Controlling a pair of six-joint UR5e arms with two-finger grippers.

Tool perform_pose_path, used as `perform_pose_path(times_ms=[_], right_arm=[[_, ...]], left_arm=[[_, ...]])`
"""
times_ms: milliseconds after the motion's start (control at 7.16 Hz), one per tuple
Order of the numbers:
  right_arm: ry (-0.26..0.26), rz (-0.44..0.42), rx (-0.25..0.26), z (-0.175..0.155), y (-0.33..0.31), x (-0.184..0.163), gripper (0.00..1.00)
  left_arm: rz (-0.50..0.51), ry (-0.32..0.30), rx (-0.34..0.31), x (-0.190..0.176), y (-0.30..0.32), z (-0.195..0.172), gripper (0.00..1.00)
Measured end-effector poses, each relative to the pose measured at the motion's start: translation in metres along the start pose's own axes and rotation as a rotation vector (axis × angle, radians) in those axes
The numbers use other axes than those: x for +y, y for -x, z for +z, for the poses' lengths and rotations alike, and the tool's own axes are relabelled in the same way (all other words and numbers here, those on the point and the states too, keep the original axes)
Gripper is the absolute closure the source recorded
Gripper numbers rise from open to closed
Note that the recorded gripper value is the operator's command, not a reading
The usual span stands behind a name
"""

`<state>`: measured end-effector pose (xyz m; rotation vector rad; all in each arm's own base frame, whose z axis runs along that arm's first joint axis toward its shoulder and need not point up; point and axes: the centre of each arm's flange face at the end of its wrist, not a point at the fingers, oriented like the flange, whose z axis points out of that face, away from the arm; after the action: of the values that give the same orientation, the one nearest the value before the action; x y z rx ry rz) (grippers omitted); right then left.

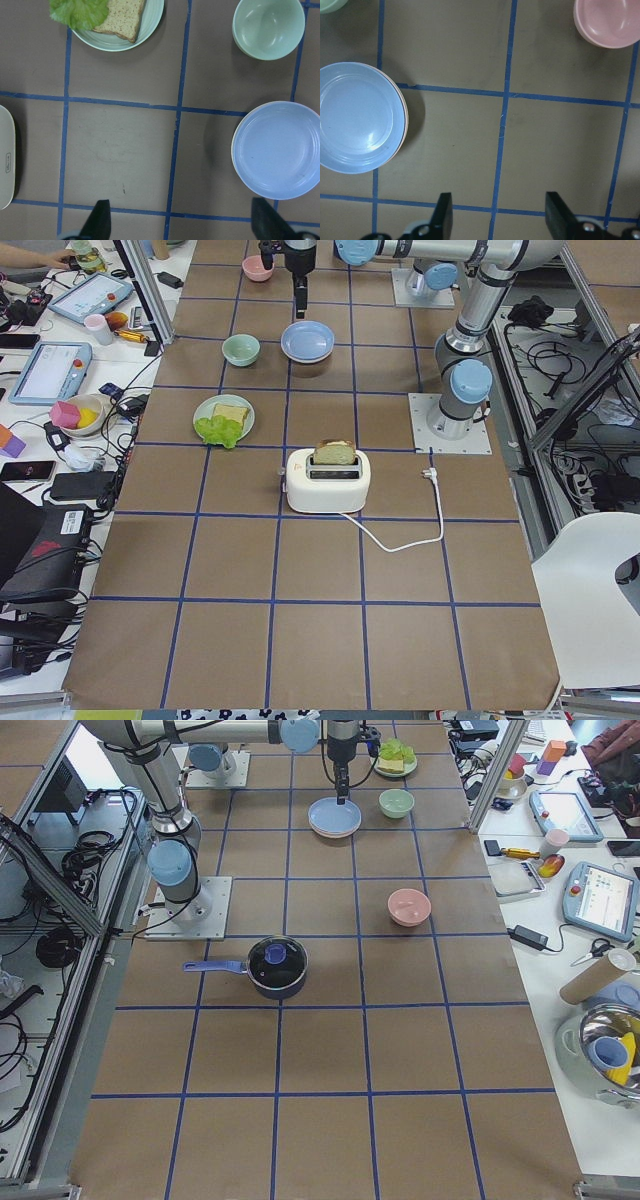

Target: Stack three plates with pink and blue

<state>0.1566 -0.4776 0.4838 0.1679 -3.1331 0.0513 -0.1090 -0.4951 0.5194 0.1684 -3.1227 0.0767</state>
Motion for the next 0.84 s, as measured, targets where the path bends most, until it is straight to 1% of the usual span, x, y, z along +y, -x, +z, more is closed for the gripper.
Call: perform_pose_path(times_ms=[140, 279, 419, 559, 838], right_arm=[[-0.006, -0.015, -0.003, -0.0031, 0.0002, 0.0020, 0.26], [-0.011, -0.021, -0.009, -0.0060, 0.0010, 0.0037, 0.17], [-0.017, -0.024, -0.012, -0.0085, 0.0019, 0.0050, 0.04], [-0.021, -0.026, -0.013, -0.0093, 0.0026, 0.0055, 0.01], [-0.018, -0.028, -0.017, -0.0084, 0.0039, 0.0065, 0.00]], left_arm=[[0.000, 0.000, 0.000, 0.0000, 0.0000, 0.0001, 0.00], [0.000, 0.000, 0.000, 0.0000, 0.0000, -0.0001, 0.00], [0.000, 0.000, 0.000, 0.0000, 0.0000, -0.0002, 0.00], [0.000, 0.000, 0.000, 0.0000, 0.0000, -0.0002, 0.00], [-0.001, -0.002, 0.000, -0.0003, 0.0004, -0.0004, 0.00]])
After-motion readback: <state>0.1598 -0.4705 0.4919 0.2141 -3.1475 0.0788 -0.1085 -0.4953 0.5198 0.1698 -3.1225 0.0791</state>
